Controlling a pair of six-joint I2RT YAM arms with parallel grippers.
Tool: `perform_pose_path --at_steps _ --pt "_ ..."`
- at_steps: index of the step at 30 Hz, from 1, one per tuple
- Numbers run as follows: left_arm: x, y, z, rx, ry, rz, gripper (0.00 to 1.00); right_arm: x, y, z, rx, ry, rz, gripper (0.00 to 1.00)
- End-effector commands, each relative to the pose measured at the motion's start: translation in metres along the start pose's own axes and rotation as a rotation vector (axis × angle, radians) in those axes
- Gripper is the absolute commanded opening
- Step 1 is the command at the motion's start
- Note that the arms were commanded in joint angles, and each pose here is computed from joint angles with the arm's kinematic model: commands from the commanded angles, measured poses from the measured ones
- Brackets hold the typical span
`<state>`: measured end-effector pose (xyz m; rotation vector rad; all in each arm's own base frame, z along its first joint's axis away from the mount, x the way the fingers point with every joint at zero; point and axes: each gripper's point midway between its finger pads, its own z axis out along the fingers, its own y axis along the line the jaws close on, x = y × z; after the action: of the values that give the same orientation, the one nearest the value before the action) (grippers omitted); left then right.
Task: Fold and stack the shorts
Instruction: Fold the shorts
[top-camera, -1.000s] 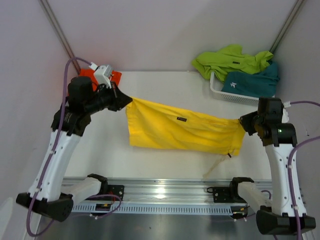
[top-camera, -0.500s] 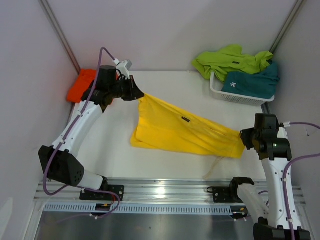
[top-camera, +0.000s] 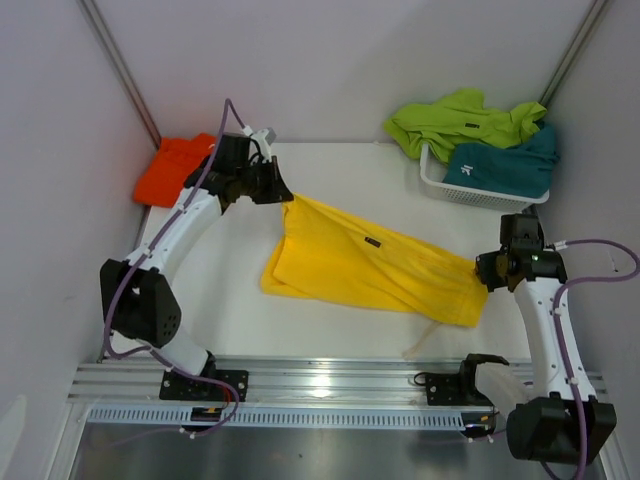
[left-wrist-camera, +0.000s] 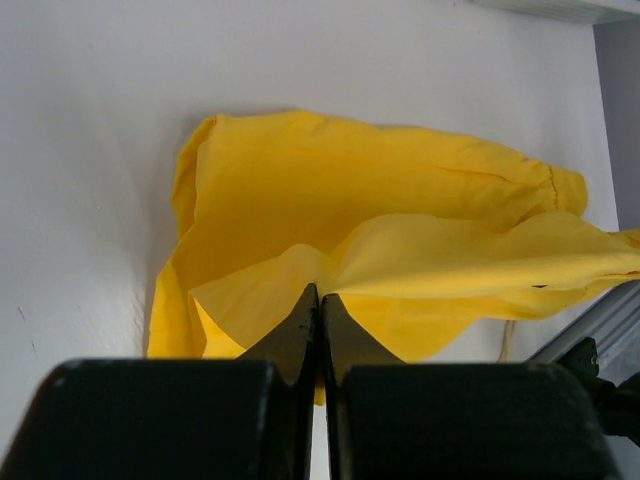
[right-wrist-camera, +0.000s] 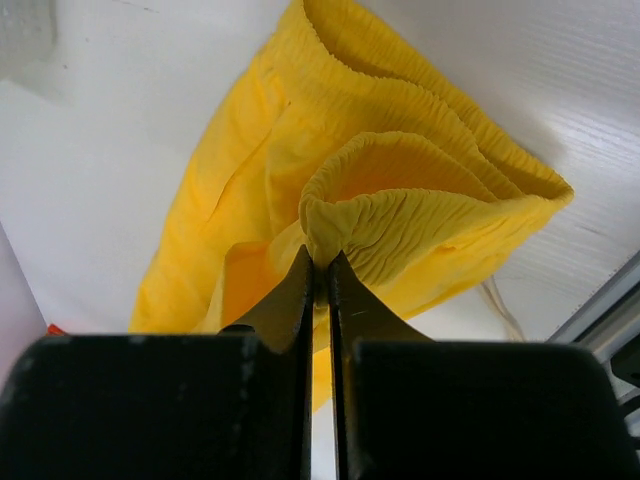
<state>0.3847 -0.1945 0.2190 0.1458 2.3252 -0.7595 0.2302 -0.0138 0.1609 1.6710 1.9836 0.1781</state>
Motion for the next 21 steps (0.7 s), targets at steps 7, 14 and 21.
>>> perform_pose_path --at_steps 7,14,21 --pt "-0.041 0.015 0.039 -0.057 -0.054 0.017 0.0 -0.015 0.0 0.049 0.083 -0.052 0.064 0.0" --pt "-0.052 0.032 0.077 -0.096 -0.017 0.004 0.0 -0.016 -0.006 0.094 0.122 -0.035 0.135 0.0" --pt "-0.052 0.057 0.115 -0.147 0.021 -0.012 0.0 -0.018 -0.008 0.137 0.189 -0.013 0.139 0.0"
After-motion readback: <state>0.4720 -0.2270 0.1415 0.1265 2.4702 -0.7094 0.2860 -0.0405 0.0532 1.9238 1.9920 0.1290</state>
